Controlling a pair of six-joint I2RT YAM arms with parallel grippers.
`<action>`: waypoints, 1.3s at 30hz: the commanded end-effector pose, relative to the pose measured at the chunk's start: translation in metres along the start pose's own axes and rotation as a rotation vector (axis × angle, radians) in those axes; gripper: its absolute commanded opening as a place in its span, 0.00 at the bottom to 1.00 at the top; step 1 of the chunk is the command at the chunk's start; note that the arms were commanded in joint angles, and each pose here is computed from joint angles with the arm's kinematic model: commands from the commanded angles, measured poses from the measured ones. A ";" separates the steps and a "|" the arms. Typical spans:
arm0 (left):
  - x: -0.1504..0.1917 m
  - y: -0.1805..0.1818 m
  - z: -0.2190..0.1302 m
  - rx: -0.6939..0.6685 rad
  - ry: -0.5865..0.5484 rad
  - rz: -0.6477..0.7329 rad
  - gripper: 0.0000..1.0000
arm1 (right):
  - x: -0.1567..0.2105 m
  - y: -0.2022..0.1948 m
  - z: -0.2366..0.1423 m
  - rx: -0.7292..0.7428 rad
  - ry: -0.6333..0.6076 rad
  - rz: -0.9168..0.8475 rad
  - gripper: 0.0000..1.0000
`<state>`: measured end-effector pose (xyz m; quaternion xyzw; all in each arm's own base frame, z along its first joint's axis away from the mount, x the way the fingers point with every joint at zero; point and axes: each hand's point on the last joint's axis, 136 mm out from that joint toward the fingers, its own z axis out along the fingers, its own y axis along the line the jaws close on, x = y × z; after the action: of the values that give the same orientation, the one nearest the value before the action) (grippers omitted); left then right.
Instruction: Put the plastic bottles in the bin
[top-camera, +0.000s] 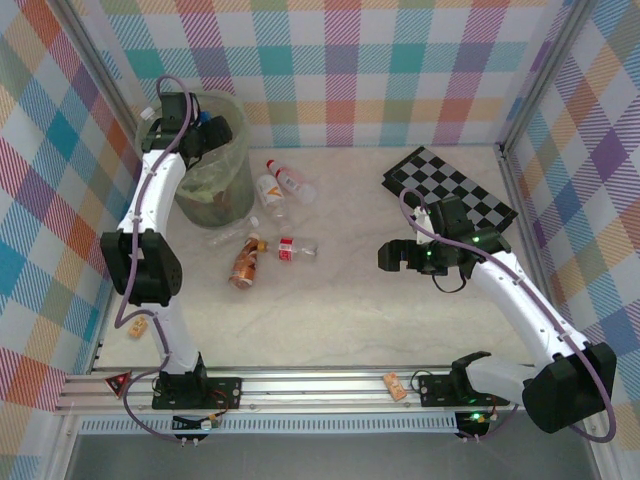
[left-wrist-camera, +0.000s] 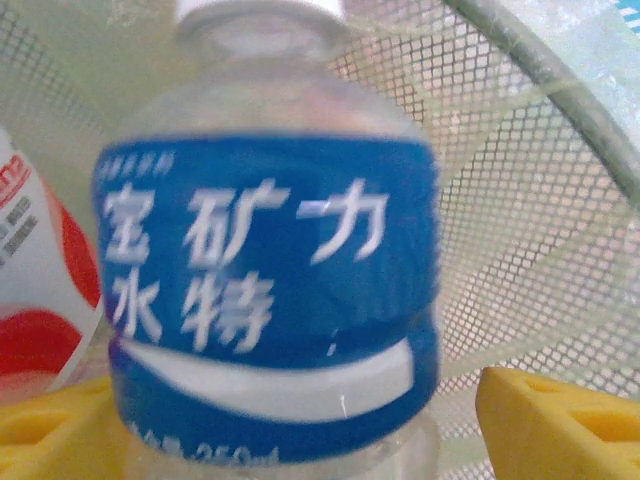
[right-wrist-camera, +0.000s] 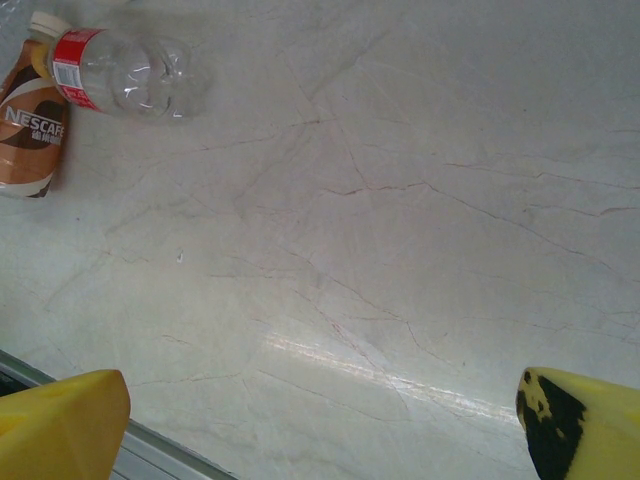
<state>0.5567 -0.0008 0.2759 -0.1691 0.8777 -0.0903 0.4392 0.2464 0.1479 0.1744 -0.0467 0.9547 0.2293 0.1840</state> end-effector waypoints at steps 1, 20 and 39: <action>-0.025 -0.010 -0.039 0.052 -0.085 0.031 0.85 | 0.006 -0.001 0.003 0.001 0.032 0.010 0.99; -0.063 -0.039 -0.166 0.129 -0.251 0.193 0.92 | -0.023 0.019 -0.006 -0.074 -0.052 0.029 0.99; 0.075 -0.081 -0.274 0.027 -0.225 0.537 0.89 | -0.032 0.007 -0.001 -0.012 -0.087 0.082 0.99</action>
<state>0.3159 -0.0996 0.4528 0.0513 0.8027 -0.0115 0.5941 0.2649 0.1545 0.1805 -0.0126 0.9494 0.2441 0.1973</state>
